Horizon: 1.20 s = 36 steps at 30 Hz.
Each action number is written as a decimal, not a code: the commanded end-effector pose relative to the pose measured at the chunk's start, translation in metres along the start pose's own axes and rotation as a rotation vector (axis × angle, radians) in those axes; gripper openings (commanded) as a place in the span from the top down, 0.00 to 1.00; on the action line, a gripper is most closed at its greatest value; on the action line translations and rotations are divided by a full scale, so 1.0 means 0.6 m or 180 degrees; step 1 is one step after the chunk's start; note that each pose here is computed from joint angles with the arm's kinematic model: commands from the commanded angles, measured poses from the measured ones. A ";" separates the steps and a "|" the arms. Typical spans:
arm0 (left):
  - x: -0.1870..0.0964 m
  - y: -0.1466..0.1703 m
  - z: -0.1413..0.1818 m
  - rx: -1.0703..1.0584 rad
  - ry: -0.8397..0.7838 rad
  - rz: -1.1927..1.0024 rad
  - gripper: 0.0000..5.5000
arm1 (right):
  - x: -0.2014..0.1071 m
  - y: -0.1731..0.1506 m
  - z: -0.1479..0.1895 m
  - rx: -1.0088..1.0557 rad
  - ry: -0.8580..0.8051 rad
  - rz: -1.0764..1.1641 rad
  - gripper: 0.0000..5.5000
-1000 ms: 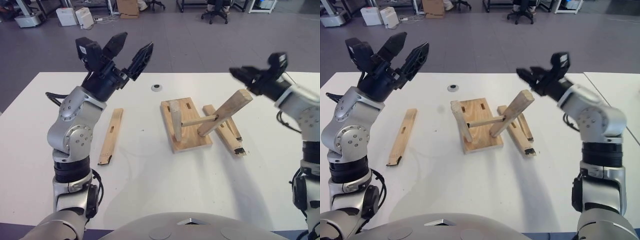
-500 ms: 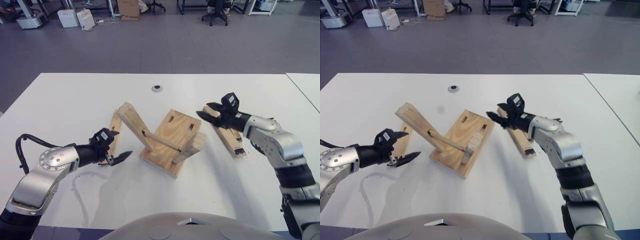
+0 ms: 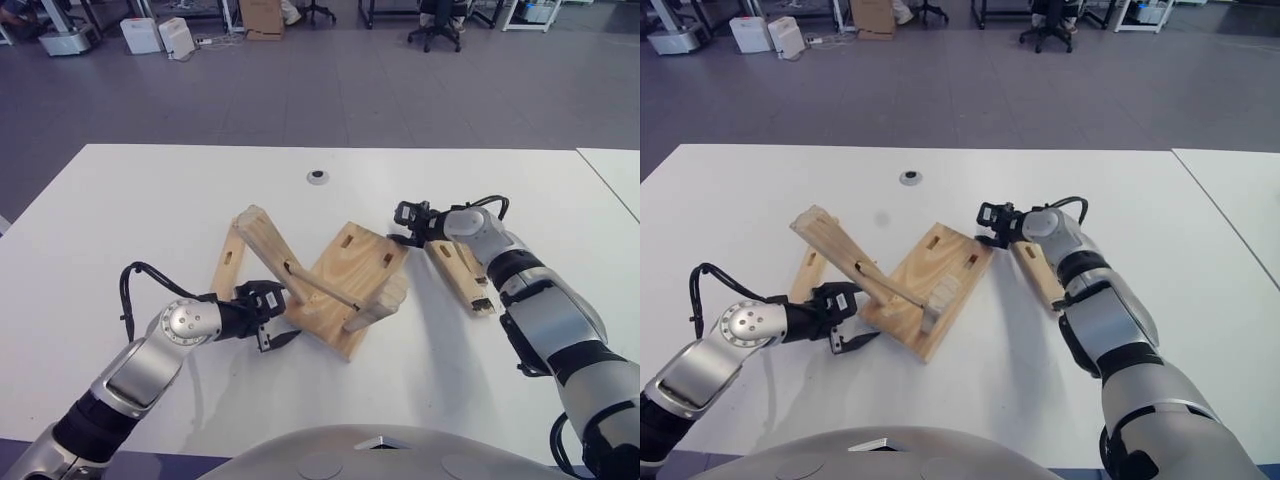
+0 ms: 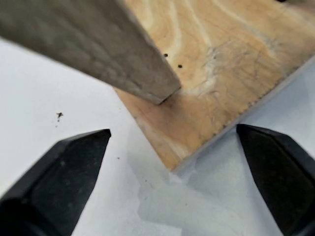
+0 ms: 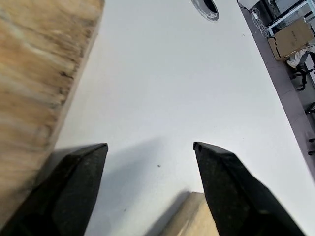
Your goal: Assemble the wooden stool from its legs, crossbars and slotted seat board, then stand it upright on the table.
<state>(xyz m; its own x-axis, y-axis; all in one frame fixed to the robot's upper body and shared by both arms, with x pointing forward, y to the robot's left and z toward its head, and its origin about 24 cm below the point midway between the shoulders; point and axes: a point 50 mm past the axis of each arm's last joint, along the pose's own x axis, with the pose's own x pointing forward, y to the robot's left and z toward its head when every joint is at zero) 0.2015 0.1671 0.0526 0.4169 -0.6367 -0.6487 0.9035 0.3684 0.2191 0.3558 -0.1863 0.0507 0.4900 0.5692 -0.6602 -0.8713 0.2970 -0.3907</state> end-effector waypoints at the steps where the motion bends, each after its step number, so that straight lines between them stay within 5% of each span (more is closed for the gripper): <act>1: 0.038 0.037 -0.040 -0.0146 0.0347 0.0537 0.14 | -0.008 0.069 -0.027 0.0031 -0.0341 0.0994 0.41; 7: 0.085 0.122 -0.034 -0.0106 0.0052 0.1166 0.14 | -0.073 0.116 -0.019 -0.0116 -0.0792 0.1148 0.41; 13: 0.002 0.176 -0.015 0.0070 -0.0406 0.1422 0.14 | -0.123 0.058 0.017 -0.0040 -0.0897 0.0403 0.41; 17: -0.070 0.151 -0.016 0.0388 -0.0116 0.1219 0.14 | -0.077 0.001 0.023 0.0322 -0.0924 -0.0308 0.41; 22: -0.077 0.071 0.000 0.0245 0.0000 0.0390 0.14 | 0.014 -0.015 0.045 0.0418 -0.0561 -0.0731 0.41; 30: 0.027 0.068 -0.002 0.0181 -0.0074 0.0633 0.14 | 0.051 0.045 0.045 0.0043 -0.0549 0.0155 0.41; 33: 0.097 0.092 -0.011 0.0214 0.0019 0.0993 0.14 | 0.039 0.050 0.023 0.0081 -0.0550 -0.0020 0.41; 36: 0.120 0.119 -0.016 0.0110 0.0060 0.1332 0.14 | 0.021 0.048 0.007 0.0307 -0.0639 -0.0336 0.41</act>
<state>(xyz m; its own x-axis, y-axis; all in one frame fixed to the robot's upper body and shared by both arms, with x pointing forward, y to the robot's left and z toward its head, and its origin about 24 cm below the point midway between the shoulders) 0.2932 0.1512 0.0376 0.7462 -0.4958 -0.4443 0.6657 0.5539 0.5000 0.3430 -0.1668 0.0380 0.5470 0.6629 -0.5113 -0.8339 0.3780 -0.4021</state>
